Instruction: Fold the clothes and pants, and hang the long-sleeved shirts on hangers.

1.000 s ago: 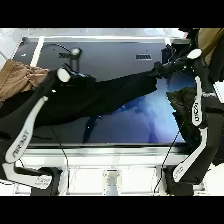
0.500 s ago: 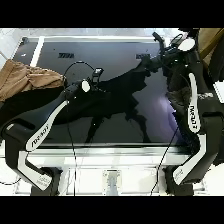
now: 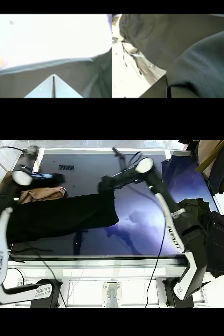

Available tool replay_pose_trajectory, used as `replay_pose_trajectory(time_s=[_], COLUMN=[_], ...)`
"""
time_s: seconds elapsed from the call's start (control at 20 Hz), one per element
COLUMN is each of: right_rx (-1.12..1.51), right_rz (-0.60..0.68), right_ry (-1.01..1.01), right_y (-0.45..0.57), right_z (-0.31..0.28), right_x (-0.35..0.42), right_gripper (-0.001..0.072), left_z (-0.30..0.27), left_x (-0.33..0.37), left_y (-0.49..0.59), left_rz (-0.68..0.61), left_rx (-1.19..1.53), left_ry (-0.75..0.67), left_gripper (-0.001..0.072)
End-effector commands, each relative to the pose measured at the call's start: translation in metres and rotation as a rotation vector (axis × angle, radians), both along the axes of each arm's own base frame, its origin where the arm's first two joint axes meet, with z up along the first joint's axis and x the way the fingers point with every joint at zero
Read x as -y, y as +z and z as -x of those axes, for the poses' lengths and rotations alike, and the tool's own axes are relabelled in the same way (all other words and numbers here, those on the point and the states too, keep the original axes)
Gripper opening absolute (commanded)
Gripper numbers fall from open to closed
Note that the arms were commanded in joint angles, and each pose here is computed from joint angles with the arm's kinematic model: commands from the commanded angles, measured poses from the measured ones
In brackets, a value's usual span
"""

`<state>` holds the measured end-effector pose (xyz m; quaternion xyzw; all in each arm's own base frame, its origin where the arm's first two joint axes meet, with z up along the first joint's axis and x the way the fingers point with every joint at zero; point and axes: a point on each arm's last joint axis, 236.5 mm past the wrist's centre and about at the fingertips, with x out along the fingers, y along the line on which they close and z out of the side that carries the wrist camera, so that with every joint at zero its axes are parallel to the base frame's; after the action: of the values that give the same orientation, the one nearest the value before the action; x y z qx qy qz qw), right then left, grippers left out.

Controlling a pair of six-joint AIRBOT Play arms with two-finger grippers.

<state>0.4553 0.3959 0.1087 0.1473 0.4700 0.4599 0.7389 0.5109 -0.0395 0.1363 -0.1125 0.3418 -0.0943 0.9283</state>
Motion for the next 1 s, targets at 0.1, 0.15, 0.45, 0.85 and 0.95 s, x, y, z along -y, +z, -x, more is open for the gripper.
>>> replay_pose_trajectory(time_s=[0.1, 0.15, 0.45, 0.85, 0.95], right_rx=[0.006, 0.005, 0.024, -0.165, -0.351], right_rz=[-0.060, -0.090, -0.271, 0.260, 0.170], right_ry=[0.036, 0.015, -0.131, -0.154, -0.233], right_y=[-0.056, -0.061, -0.018, -0.079, -0.108], right_z=[0.046, 0.048, 0.019, -0.037, -0.035], right_x=[-0.123, -0.139, -0.153, 0.125, 0.143], right_gripper=[0.0006, 0.0007, 0.0507, 0.0486, 0.0496], left_z=[0.041, 0.043, 0.046, 0.046, 0.046], left_x=[-0.074, -0.076, -0.076, -0.076, -0.076], left_y=[0.048, 0.046, 0.041, 0.041, 0.041], left_rz=[-0.048, -0.054, -0.062, -0.061, -0.060], left_rx=[0.035, 0.024, 0.002, 0.002, 0.002], left_ry=[0.100, 0.093, 0.088, 0.089, 0.088], left_gripper=[0.0020, 0.0020, 0.0020, 0.0020, 0.0021])
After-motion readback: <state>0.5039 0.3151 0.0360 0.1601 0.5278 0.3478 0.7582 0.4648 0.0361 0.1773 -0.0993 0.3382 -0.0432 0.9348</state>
